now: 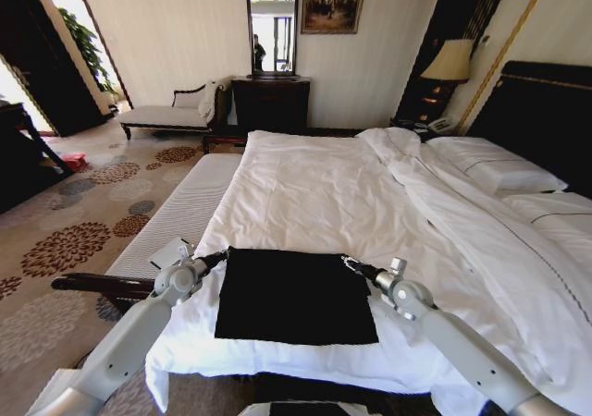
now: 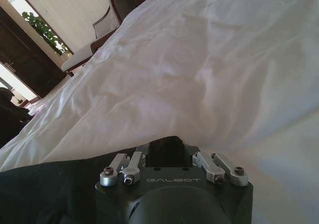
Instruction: Fold the clothes on the bed.
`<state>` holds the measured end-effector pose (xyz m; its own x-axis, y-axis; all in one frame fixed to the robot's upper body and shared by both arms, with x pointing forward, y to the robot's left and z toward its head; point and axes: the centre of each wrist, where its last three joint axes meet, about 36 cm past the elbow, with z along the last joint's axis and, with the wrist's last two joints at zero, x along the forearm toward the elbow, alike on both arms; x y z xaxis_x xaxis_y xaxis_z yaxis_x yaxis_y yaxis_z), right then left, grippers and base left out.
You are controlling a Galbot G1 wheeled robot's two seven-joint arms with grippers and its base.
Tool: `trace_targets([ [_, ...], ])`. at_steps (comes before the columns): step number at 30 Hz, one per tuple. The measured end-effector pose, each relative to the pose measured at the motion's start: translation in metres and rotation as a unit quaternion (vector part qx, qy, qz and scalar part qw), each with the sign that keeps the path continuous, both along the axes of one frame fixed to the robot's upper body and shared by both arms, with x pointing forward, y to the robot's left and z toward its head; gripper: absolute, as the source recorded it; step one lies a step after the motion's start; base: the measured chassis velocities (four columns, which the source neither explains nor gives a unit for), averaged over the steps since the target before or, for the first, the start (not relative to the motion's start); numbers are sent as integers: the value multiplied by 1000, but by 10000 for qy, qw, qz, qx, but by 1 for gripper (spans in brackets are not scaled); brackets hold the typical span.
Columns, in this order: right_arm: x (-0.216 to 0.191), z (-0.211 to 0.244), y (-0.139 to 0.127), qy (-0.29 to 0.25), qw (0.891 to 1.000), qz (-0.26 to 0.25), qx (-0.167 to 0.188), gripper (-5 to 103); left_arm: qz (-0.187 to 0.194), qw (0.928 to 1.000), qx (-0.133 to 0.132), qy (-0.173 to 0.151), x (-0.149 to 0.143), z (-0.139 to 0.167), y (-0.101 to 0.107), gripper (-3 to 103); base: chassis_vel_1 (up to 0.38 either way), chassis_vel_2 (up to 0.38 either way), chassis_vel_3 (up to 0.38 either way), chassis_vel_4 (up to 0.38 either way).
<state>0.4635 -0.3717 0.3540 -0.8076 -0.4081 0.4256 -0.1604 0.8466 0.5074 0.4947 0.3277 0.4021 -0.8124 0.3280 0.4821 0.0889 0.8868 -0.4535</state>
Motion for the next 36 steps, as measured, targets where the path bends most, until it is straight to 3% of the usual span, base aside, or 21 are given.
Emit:
trace_targets([
  [1, -1, 1, -1, 10, 10000, 48, 12, 32, 2, 10000, 11, -6, 0, 0, 0, 1, 0, 0, 0, 0],
  [3, -2, 1, -2, 14, 10000, 79, 24, 32, 3, 10000, 23, -13, 0, 0, 0, 1, 0, 0, 0, 0],
  [6, -4, 1, -3, -8, 9998, 193, 105, 15, 7, 10000, 47, -39, -1, -1, -1, 1, 0, 0, 0, 0],
  [7, -4, 1, -3, -8, 9998, 193, 105, 15, 7, 10000, 47, -39, -1, -1, -1, 1, 0, 0, 0, 0],
  [10, -6, 2, -3, -18, 9997, 209, 123, 2, 1, 10000, 47, -61, -1, 0, -3, 1, 0, 0, 0, 0],
  [16, -7, 2, -6, -145, 9995, 250, 124, 0, 3, 9999, 41, -94, -1, 1, -4, 1, 0, 0, 0, 0],
  [22, 1, 9, -19, -926, 9949, 223, 331, 0, 97, 9994, -79, -332, 2, 10, -5, 1, 0, 0, 0, 0],
  [29, 13, 38, -33, -1755, 9817, -142, 725, 0, 354, 9948, -487, -824, 28, 51, 4, 1, 0, 0, 0, 0],
  [36, 10, 32, -33, -1991, 9766, -252, 768, 0, 328, 9942, -461, -912, 30, 60, 6, 1, 0, 0, 0, 0],
])
